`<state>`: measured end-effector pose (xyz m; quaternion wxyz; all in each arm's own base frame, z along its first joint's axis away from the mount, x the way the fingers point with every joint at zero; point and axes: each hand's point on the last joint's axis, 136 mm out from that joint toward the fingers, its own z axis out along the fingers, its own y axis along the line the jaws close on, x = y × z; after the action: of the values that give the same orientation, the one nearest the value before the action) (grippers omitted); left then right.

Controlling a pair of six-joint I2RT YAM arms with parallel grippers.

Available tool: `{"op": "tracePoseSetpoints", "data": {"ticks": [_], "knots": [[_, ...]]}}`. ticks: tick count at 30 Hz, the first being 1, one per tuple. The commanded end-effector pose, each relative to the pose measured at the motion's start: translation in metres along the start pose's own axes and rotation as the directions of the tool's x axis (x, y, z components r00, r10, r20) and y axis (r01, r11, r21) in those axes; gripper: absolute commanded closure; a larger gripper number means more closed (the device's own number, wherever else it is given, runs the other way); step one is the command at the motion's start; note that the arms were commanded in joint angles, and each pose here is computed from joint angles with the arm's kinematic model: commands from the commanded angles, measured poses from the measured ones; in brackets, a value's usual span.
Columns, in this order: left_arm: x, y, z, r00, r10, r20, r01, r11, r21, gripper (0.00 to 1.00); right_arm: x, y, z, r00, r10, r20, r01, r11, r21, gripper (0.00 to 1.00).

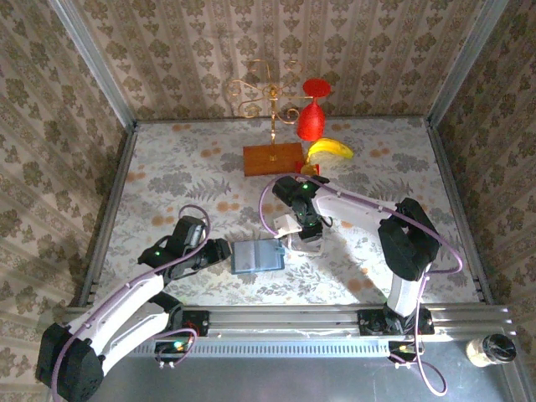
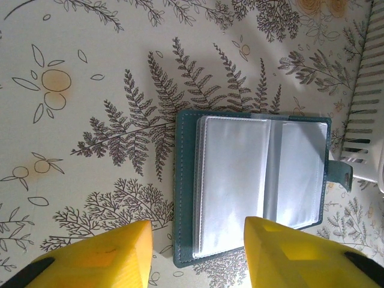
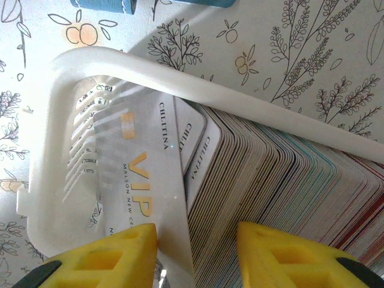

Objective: Put the credit cards into the card holder
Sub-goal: Pick up the credit card from the storage box.

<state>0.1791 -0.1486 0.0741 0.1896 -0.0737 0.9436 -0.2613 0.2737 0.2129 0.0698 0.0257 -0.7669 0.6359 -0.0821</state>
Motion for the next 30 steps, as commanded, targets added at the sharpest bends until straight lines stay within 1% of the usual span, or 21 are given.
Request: {"op": "tracePoseSetpoints", "data": {"ticks": [1, 13, 19, 22, 25, 30], "knots": [[0.003, 0.003, 0.001, 1.000, 0.003, -0.007, -0.003, 1.000, 0.006, 0.56, 0.014, 0.018, -0.001, 0.998, -0.030, -0.059, 0.027, 0.999, -0.046, 0.61], [0.003, 0.003, 0.002, 1.000, -0.001, -0.004, 0.001, 1.000, 0.006, 0.59, 0.020, 0.028, -0.011, 0.997, -0.033, -0.065, 0.031, 0.999, -0.033, 0.62], [0.003, 0.004, 0.003, 1.000, -0.006, -0.004, 0.006, 1.000, 0.006, 0.60, 0.016, 0.029, -0.014, 0.997, -0.040, -0.059, 0.038, 0.999, -0.027, 0.69], [0.004, 0.005, 0.004, 1.000, -0.007, -0.007, 0.007, 1.000, 0.005, 0.61, 0.014, 0.031, -0.018, 0.998, -0.043, -0.050, 0.042, 0.999, -0.025, 0.75], [0.005, 0.005, 0.004, 1.000, -0.009, -0.007, 0.009, 1.000, 0.004, 0.61, 0.012, 0.034, -0.021, 0.998, -0.048, -0.043, 0.047, 0.998, -0.033, 0.78], [0.004, 0.005, 0.005, 1.000, -0.013, -0.005, 0.013, 1.000, 0.008, 0.61, 0.008, 0.043, -0.024, 0.998, -0.047, -0.031, 0.045, 0.997, -0.067, 0.80]]}}
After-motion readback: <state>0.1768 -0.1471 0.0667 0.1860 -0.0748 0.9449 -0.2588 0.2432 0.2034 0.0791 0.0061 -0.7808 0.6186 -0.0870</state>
